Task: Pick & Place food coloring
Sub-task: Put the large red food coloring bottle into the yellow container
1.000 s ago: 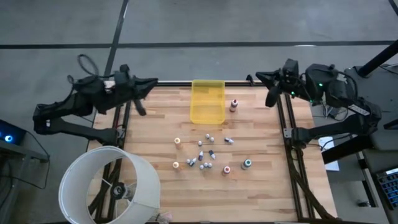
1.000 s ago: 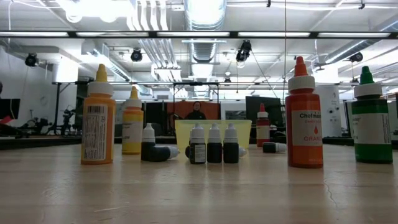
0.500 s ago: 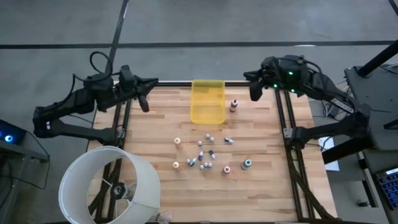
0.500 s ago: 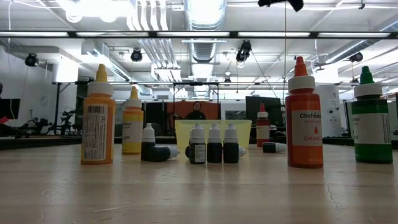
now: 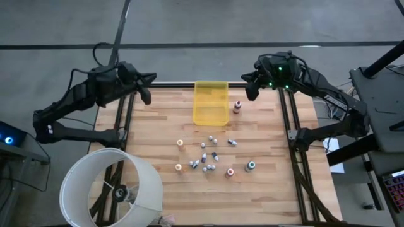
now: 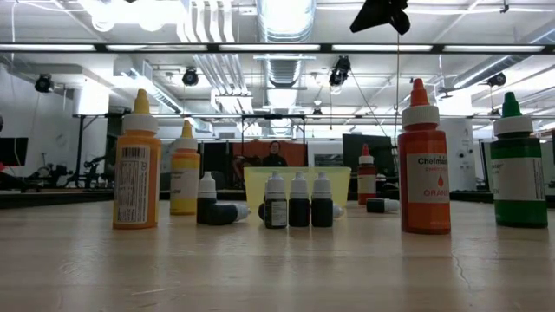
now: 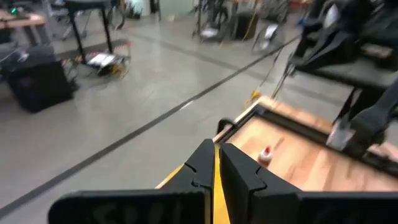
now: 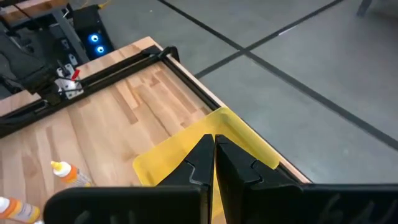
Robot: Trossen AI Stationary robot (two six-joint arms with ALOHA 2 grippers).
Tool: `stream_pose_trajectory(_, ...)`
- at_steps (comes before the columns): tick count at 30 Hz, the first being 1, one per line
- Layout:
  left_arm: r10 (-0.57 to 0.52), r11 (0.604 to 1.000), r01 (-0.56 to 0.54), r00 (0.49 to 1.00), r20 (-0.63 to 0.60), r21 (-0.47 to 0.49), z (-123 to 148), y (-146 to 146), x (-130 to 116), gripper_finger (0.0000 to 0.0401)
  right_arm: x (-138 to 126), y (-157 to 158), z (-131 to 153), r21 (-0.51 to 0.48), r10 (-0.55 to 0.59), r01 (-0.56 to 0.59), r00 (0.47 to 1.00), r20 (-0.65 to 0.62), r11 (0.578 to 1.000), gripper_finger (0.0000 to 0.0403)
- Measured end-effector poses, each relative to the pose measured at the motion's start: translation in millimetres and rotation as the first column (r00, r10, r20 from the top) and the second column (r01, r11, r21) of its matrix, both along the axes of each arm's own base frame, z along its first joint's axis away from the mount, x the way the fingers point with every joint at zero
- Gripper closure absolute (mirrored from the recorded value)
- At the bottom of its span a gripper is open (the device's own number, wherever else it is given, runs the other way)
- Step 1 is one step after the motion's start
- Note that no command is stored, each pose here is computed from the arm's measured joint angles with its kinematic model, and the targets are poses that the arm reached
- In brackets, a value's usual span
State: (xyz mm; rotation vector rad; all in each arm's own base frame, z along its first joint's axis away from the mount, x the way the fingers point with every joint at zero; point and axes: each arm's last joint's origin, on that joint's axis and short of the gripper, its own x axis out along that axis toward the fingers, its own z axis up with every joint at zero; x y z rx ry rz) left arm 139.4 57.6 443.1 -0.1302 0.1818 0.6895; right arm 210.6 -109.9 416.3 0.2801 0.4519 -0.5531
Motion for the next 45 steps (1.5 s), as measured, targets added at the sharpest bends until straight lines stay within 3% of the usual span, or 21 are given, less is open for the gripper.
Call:
stream_pose_trajectory(5,0.031,0.999,-0.033,0.996,-0.083,-0.021,7,9,5,0.0401,-2,-5,0,-0.005,-0.019,0.019,1.000,-0.003,1.000,0.0394)
stream_pose_trajectory(13,-0.036,0.997,0.028,0.992,-0.117,-0.070,3,16,19,0.0401,-7,-9,-3,-0.004,-0.032,0.032,0.998,-0.048,0.999,0.0394)
stream_pose_trajectory(23,-0.082,0.978,0.060,0.991,-0.108,-0.199,-30,15,24,0.0401,-12,-7,-13,0.045,-0.026,0.032,0.989,-0.144,0.998,0.0394)
stream_pose_trajectory(33,-0.126,0.965,0.115,0.992,-0.029,-0.237,-61,14,27,0.0401,-9,-7,-42,0.100,0.014,0.009,0.973,-0.232,0.995,0.0394)
stream_pose_trajectory(45,-0.153,0.953,0.130,0.986,-0.062,-0.273,-89,14,31,0.0401,-5,-9,-78,0.134,0.068,-0.027,0.947,-0.313,0.991,0.0394)
